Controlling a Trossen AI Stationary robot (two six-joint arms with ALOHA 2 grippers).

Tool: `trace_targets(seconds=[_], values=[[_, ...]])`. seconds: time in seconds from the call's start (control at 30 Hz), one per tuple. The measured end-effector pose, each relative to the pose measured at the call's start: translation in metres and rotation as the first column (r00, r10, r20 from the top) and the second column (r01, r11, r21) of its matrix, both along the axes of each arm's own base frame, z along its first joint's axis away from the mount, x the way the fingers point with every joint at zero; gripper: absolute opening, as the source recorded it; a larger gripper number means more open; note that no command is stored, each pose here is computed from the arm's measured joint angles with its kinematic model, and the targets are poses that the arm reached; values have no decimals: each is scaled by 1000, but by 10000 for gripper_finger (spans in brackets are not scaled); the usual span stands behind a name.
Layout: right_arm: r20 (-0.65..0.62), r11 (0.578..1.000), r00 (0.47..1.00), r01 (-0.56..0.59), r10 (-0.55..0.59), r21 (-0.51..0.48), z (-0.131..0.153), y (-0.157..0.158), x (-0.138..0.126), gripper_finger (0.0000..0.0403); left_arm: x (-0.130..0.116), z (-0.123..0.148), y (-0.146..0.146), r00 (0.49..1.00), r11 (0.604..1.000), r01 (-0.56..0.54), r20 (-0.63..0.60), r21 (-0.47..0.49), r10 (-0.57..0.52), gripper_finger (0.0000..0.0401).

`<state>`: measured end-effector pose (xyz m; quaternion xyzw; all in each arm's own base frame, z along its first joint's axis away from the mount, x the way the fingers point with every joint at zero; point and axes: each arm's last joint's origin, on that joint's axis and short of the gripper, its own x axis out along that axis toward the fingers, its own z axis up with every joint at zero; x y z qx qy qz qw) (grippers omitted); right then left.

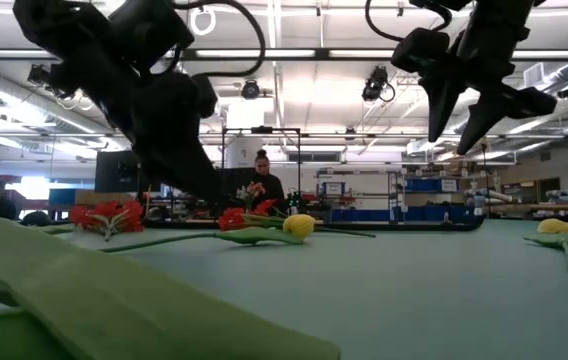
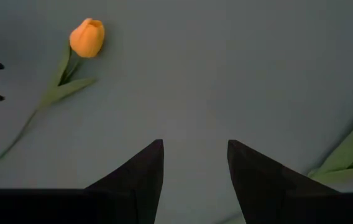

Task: Sort flowers into vase by color
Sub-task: Put the left yellow tulip into the violet vase

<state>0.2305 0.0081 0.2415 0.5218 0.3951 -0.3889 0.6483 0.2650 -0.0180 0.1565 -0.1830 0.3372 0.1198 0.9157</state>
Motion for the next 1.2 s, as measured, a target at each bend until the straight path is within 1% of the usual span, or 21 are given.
trace_targets(seconds=[0.4,0.53,0.7,0.77,0.83,0.93,1.0,1.03,1.13,1.2], values=[[-13,996,996,-86,86,-7,0,1,0,186,14,-29,-16,999,999,46,-11,-5,-46,188],[-19,994,994,-106,105,-10,-1,1,-1,185,15,-40,-16,998,999,40,-48,-7,-40,188],[-24,990,990,-137,136,-21,-1,1,-1,185,17,-47,-16,997,999,33,-62,-1,-33,182],[-27,989,990,-143,142,-30,-1,1,-1,184,17,-49,-16,997,1000,31,-72,3,-31,167],[-29,988,989,-149,148,-43,-1,1,-1,178,17,-50,-16,997,1000,29,-78,2,-29,138],[-14,985,988,-157,156,-68,0,0,1,159,17,-51,-14,997,1000,12,-81,-1,-12,72],[31,983,986,-160,163,-87,2,-1,5,143,17,-49,-11,997,1000,-9,-73,-27,7,26],[60,982,984,-160,167,-101,4,-1,8,135,17,-48,-9,998,999,-22,-66,-47,19,16],[166,975,966,-175,197,-140,9,-1,17,117,16,-40,-3,998,992,-50,-51,-117,44,14],[235,970,948,-178,214,-163,14,-1,23,109,13,-28,1,998,986,-67,-15,-151,65,13]])
